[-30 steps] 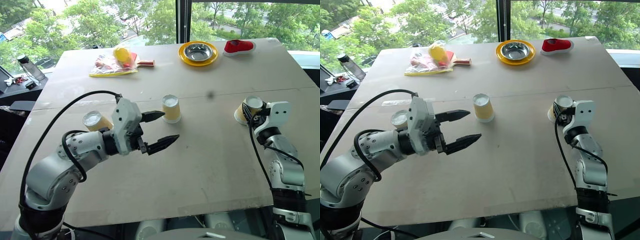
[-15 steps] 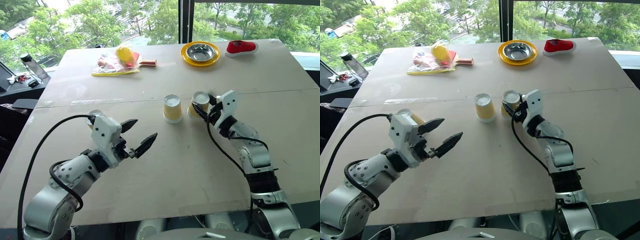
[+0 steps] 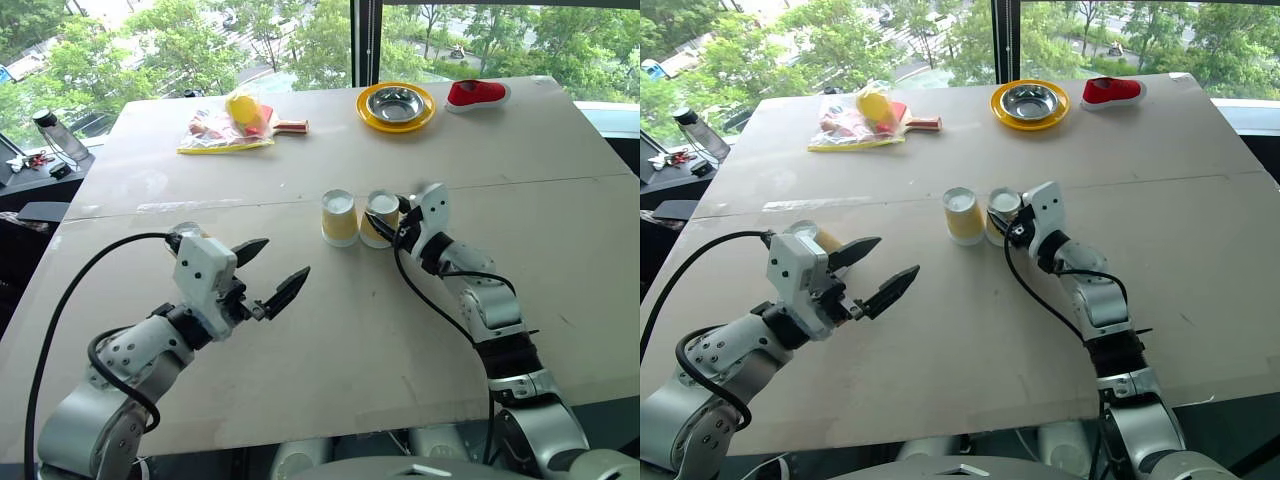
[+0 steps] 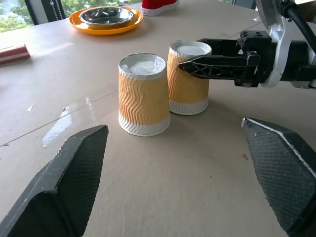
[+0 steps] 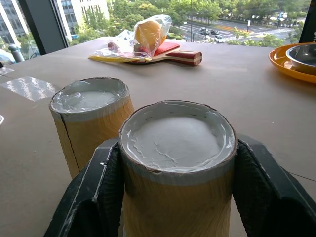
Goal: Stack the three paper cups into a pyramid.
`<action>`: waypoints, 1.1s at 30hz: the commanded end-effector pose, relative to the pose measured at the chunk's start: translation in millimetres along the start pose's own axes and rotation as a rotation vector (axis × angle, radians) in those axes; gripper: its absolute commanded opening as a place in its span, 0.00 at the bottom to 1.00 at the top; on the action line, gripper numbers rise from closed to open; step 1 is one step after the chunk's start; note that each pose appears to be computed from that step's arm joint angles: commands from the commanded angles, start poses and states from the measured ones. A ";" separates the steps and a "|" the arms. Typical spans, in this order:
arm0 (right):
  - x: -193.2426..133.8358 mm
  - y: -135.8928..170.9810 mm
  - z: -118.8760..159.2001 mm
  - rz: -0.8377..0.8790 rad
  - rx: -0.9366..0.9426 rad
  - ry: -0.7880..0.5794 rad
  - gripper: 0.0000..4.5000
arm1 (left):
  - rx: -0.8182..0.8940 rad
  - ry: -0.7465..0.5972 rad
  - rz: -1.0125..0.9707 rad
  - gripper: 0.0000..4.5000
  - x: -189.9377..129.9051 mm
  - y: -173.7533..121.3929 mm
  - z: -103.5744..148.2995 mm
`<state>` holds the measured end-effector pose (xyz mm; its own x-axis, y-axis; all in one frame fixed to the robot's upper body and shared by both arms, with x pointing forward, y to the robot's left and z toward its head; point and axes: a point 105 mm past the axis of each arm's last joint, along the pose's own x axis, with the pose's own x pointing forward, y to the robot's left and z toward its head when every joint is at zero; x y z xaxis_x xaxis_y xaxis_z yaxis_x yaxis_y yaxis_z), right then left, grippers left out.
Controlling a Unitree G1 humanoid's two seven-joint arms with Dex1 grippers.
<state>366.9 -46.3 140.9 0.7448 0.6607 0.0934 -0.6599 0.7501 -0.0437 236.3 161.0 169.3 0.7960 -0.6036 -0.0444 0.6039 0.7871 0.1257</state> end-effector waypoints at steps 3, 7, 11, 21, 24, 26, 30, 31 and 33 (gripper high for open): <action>6.3 4.2 12.0 0.031 -0.025 -0.034 0.95 | 0.059 -0.046 -0.001 1.00 -1.1 0.1 13.7; 2.2 -0.5 16.0 0.016 -0.030 -0.057 0.98 | 0.059 -0.057 0.002 1.00 -1.7 0.0 14.2; -10.9 -3.7 21.1 0.031 -0.035 -0.078 0.98 | 0.060 -0.146 -0.023 1.00 -6.4 -9.1 24.0; -67.4 3.8 36.6 0.234 -0.046 -0.081 0.98 | 0.102 -0.201 0.420 1.00 -47.7 24.7 5.1; -95.7 20.8 35.8 0.416 -0.034 -0.055 0.98 | 0.117 -0.206 0.571 1.00 -59.6 37.1 -0.8; -115.4 33.7 34.1 0.546 0.004 -0.022 0.98 | 0.099 -0.200 0.660 1.00 -65.8 45.9 -8.4; -128.3 45.2 40.8 0.636 0.052 -0.051 0.98 | 0.046 -0.180 0.724 1.00 -67.1 57.9 -21.3; -128.9 47.9 41.2 0.652 0.046 -0.055 0.98 | 0.043 -0.162 0.722 1.00 -64.6 61.3 -25.7; -127.1 51.0 42.0 0.657 0.039 -0.070 0.98 | 0.036 -0.115 0.698 1.00 -57.4 66.4 -36.3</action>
<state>239.8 -96.2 157.7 0.2089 0.9737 0.0905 -0.9766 0.2125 -0.0320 228.8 248.4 147.5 0.9825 0.0259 0.1846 -0.0436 0.9948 0.0922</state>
